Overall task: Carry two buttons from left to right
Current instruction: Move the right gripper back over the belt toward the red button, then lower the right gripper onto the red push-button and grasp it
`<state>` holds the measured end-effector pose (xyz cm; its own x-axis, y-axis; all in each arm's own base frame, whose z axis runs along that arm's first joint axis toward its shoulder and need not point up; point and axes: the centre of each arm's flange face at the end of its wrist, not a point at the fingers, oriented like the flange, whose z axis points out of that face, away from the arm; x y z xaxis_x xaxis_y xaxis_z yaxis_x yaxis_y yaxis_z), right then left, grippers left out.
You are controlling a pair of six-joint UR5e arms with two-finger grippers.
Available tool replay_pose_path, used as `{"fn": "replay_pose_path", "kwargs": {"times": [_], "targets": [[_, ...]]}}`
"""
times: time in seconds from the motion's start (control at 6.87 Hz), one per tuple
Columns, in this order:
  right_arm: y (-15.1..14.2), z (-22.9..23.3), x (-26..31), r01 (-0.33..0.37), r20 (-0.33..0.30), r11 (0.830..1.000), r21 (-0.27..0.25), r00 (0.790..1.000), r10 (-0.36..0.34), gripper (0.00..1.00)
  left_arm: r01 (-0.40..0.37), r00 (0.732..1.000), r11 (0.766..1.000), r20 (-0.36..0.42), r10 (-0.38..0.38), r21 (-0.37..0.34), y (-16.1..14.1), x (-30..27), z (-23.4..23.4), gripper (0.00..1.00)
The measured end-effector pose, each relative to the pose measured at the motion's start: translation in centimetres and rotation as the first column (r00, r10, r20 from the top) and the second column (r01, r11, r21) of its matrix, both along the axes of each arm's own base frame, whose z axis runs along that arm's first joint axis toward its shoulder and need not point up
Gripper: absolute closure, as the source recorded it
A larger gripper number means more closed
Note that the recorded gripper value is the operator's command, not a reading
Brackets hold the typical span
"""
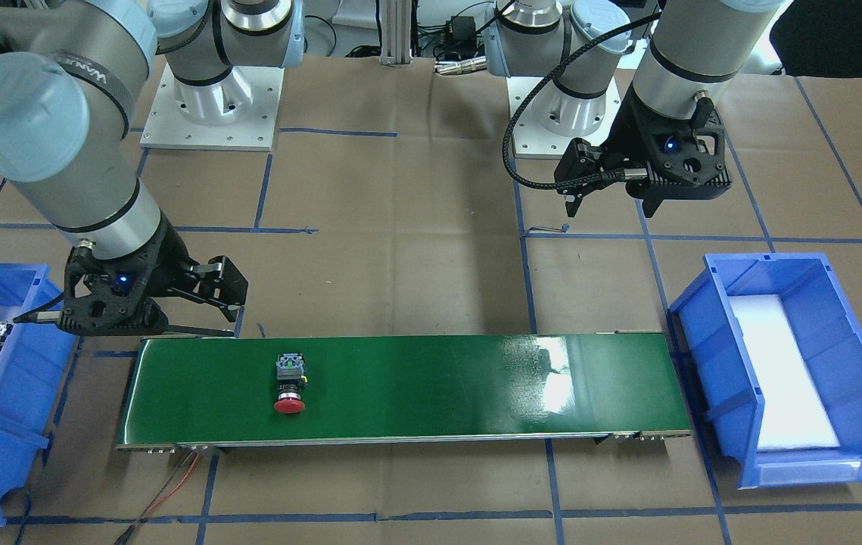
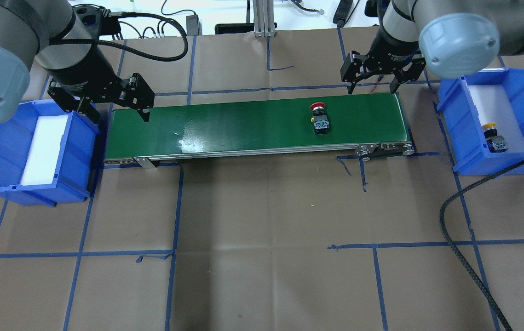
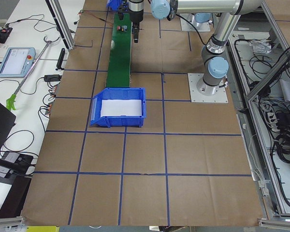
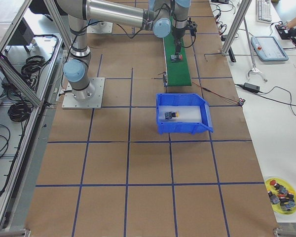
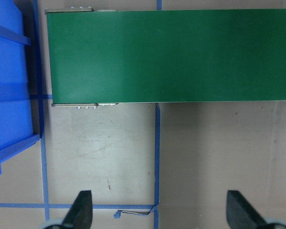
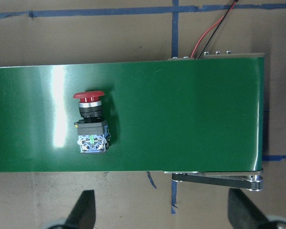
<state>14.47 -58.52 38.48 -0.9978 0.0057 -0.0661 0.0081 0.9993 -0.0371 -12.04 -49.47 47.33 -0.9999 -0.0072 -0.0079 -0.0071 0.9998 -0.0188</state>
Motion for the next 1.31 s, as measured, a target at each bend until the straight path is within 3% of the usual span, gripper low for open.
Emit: {"fn": "replay_pose_path", "kwargs": {"times": [0.29, 1.31], "targets": [[0.4, -2.9, 0.5, 0.006, 0.006, 1.000, -0.004, 1.000, -0.006, 0.04, 0.000, 1.000, 1.000, 0.001, 0.000, 0.000, 0.0, 0.0, 0.0, 0.00], [-3.9, -11.8, 1.8, -0.008, 0.006, 1.000, -0.020, 1.000, 0.008, 0.06, 0.000, 1.000, 1.000, 0.000, 0.000, 0.000, 0.0, 0.0, 0.0, 0.00]]}}
